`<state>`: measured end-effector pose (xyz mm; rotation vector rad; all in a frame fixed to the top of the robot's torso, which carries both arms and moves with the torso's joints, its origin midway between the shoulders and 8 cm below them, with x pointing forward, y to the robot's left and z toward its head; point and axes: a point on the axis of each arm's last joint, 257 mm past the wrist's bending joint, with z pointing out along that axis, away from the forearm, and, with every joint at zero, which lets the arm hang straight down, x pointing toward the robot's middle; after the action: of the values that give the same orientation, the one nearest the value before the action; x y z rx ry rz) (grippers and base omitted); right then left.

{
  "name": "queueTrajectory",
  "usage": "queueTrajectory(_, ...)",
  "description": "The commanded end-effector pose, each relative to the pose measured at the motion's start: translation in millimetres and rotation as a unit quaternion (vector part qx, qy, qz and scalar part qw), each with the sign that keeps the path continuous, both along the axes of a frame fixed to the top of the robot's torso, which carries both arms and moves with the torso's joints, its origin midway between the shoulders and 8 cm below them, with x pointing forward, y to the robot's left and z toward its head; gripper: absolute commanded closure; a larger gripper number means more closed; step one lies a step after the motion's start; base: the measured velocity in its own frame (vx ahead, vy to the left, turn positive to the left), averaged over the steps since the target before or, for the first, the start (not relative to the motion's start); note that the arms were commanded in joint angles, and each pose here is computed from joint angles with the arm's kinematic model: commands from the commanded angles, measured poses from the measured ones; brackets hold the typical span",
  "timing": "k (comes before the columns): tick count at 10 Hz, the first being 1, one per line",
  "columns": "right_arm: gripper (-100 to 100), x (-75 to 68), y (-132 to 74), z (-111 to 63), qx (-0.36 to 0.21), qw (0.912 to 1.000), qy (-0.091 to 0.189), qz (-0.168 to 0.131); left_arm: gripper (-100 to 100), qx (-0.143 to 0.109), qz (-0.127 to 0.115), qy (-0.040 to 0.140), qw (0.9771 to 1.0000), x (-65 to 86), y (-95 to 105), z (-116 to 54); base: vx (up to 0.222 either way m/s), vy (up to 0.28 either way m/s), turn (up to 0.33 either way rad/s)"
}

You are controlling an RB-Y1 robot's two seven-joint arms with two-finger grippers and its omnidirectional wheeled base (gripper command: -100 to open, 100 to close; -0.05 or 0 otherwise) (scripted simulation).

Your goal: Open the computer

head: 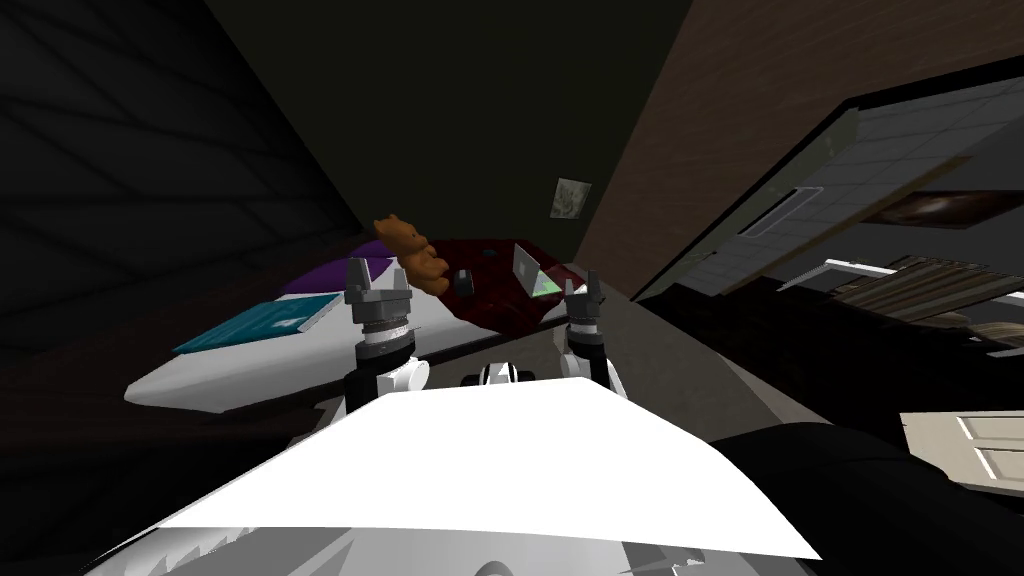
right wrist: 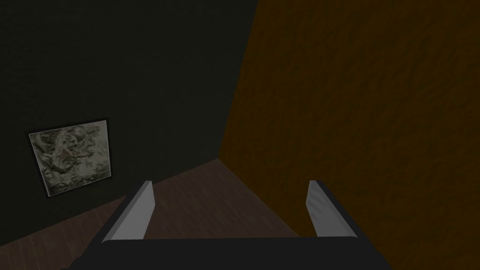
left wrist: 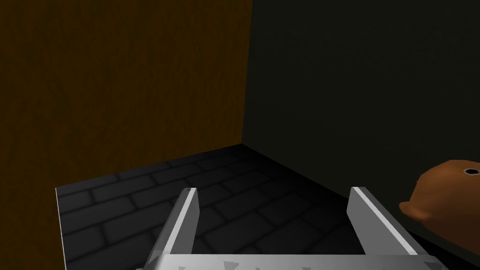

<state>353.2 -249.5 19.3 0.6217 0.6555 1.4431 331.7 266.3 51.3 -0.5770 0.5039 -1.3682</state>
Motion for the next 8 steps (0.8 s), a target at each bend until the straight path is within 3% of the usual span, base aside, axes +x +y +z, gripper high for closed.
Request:
queueTrajectory(1, -100, 0.3, -1.9, -4.9, 0.019, 0.9992, 0.008, 0.034, 0, 0.000, 0.000, 0.000, 1.0000, 0.0, 0.0, 0.0, 0.014, -0.036, 0.126)
queueTrajectory(8, -100, 0.1, -15.4, -14.0, 0.105, 0.9884, 0.020, 0.107, 0, 0.000, 0.000, 0.000, 1.0000, 0.0, 0.0, 0.0, 0.012, -0.037, 0.138)
